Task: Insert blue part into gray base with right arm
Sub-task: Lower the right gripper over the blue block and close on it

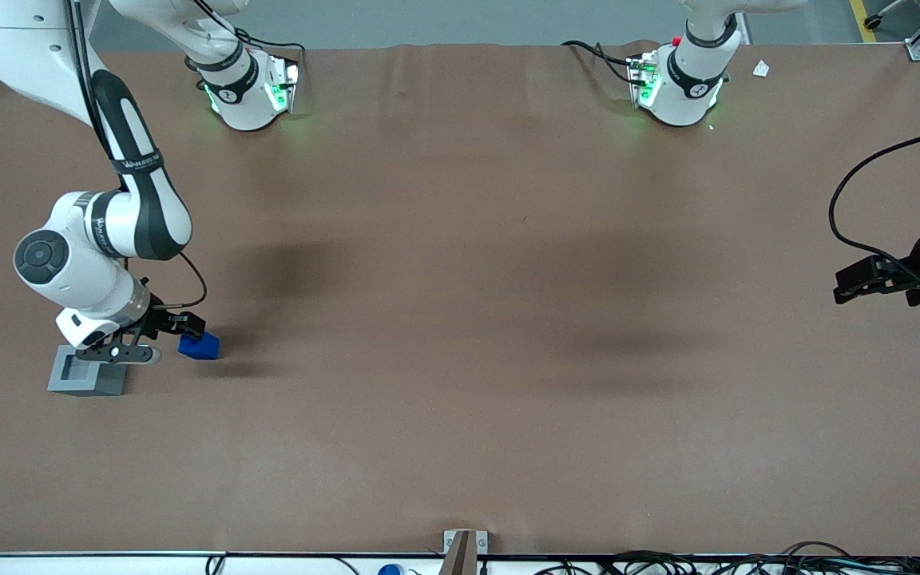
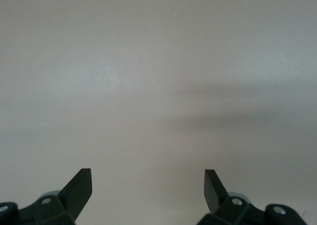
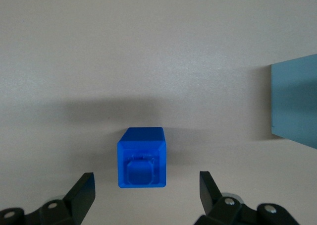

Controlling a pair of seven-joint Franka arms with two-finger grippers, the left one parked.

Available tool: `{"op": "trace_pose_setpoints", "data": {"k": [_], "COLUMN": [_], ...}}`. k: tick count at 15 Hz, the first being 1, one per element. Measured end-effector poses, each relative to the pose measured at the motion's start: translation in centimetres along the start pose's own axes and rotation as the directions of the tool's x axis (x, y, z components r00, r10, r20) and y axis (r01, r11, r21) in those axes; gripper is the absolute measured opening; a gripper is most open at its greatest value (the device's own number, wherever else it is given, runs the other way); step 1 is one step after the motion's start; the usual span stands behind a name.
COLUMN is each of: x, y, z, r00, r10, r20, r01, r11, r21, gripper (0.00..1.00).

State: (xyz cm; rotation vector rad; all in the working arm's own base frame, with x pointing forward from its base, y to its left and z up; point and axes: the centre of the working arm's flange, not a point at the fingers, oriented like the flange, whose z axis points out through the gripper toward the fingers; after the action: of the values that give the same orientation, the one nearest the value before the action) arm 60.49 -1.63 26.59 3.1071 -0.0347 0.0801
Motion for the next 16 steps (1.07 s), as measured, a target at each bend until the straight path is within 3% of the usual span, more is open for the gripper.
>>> {"op": "trace_pose_setpoints", "data": {"k": [9,13,16], "x": [0.1,0.1,0.1], "y": [-0.3,-0.6,-0.6], "z": [3.3,3.9,4.4], "r00": [1.0,1.0,1.0], "r10": [-0.007,-0.011,-0.013], "r20": [-0.007,0.001,0.006], "r01": [0.007,0.011,0.013], "r11": [1.0,1.0,1.0], "r21": [-0.006,-0.007,-0.007], "gripper": [0.86,0.74,0.7]}}
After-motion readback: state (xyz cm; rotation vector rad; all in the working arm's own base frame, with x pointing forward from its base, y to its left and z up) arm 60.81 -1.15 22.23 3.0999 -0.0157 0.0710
